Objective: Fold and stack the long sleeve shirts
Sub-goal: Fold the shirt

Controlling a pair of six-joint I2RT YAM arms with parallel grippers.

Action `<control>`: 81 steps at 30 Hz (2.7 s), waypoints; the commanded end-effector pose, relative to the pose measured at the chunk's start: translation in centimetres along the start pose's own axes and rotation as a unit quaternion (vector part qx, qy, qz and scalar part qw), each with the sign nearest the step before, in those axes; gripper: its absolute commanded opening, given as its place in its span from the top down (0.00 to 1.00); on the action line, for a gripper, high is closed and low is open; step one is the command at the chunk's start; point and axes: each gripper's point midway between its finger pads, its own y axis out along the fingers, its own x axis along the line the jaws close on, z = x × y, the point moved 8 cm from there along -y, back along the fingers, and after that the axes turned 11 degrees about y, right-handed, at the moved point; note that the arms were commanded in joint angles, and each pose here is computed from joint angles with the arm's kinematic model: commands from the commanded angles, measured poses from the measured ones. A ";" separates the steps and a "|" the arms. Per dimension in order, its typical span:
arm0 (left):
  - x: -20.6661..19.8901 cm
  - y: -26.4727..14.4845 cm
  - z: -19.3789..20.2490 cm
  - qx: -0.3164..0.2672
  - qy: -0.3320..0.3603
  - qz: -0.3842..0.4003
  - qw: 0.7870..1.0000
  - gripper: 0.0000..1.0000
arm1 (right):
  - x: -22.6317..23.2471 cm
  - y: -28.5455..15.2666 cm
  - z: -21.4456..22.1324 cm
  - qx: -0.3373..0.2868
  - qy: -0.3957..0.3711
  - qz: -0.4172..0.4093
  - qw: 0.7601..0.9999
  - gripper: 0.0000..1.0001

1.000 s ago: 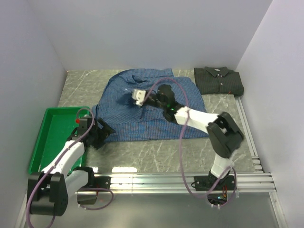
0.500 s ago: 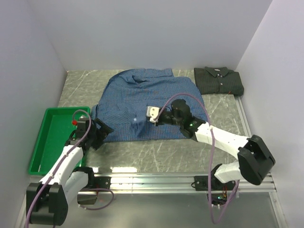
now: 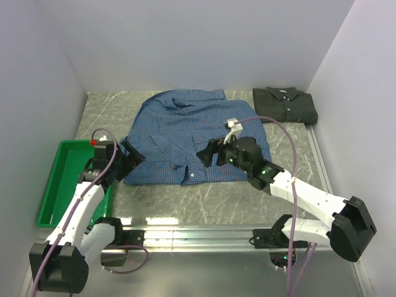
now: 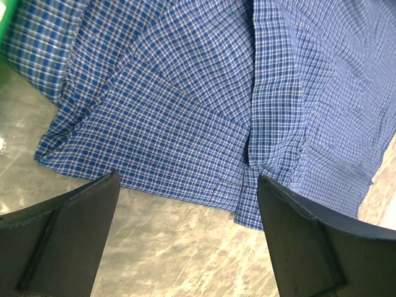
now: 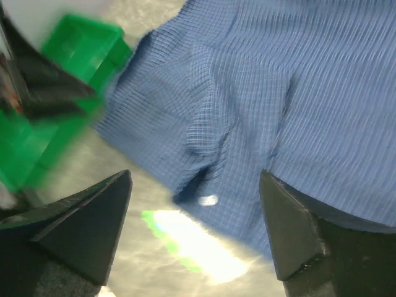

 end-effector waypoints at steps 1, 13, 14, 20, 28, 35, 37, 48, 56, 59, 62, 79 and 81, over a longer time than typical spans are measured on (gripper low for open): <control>-0.6 0.2 -0.2 0.012 0.020 0.021 0.999 0.01 | 0.5 -0.1 1.3 -0.030 0.281 0.029 0.959 0.17; -0.1 3.4 0.3 0.006 -0.048 0.003 0.999 0.02 | -2.9 3.3 6.7 0.010 0.335 0.102 0.937 0.32; 0.1 3.5 0.3 0.004 -0.055 0.000 0.999 0.01 | -3.3 3.7 7.4 0.020 0.337 0.109 0.935 0.33; 0.7 4.3 0.7 -0.016 -0.094 -0.017 0.995 0.02 | -4.5 4.8 10.0 0.051 0.341 0.124 0.931 0.39; 0.8 5.2 1.2 -0.004 -0.114 -0.016 0.993 0.02 | -5.0 5.1 11.7 0.084 0.340 0.121 0.929 0.39; 0.7 5.3 1.5 0.004 -0.114 -0.006 0.993 0.02 | -5.2 5.2 12.6 0.114 0.322 0.117 0.933 0.25; 0.6 5.3 1.4 0.005 -0.112 -0.003 0.994 0.02 | -5.1 5.4 12.8 0.121 0.321 0.109 0.933 0.25; -0.7 4.8 -0.3 -0.009 -0.097 0.004 0.995 0.02 | -4.2 5.1 11.2 0.108 0.294 0.089 0.946 0.62; -0.9 6.2 0.2 0.012 -0.100 -0.002 0.995 0.02 | -3.9 5.1 10.7 0.106 0.287 0.077 0.949 0.90; -0.6 6.7 0.5 0.014 -0.097 -0.016 0.995 0.02 | -4.0 4.9 10.5 0.107 0.275 0.085 0.952 1.00; -0.1 7.4 0.9 0.019 -0.099 -0.032 0.994 0.02 | -3.8 4.4 9.6 0.115 0.243 0.100 0.958 1.00; 1.4 7.7 2.7 0.046 -0.113 -0.069 0.990 0.02 | -7.0 -1.7 0.5 0.165 0.081 0.246 0.952 1.00; 1.4 7.7 2.7 0.046 -0.113 -0.069 0.990 0.02 | -7.6 -2.1 0.2 0.171 0.083 0.258 0.947 1.00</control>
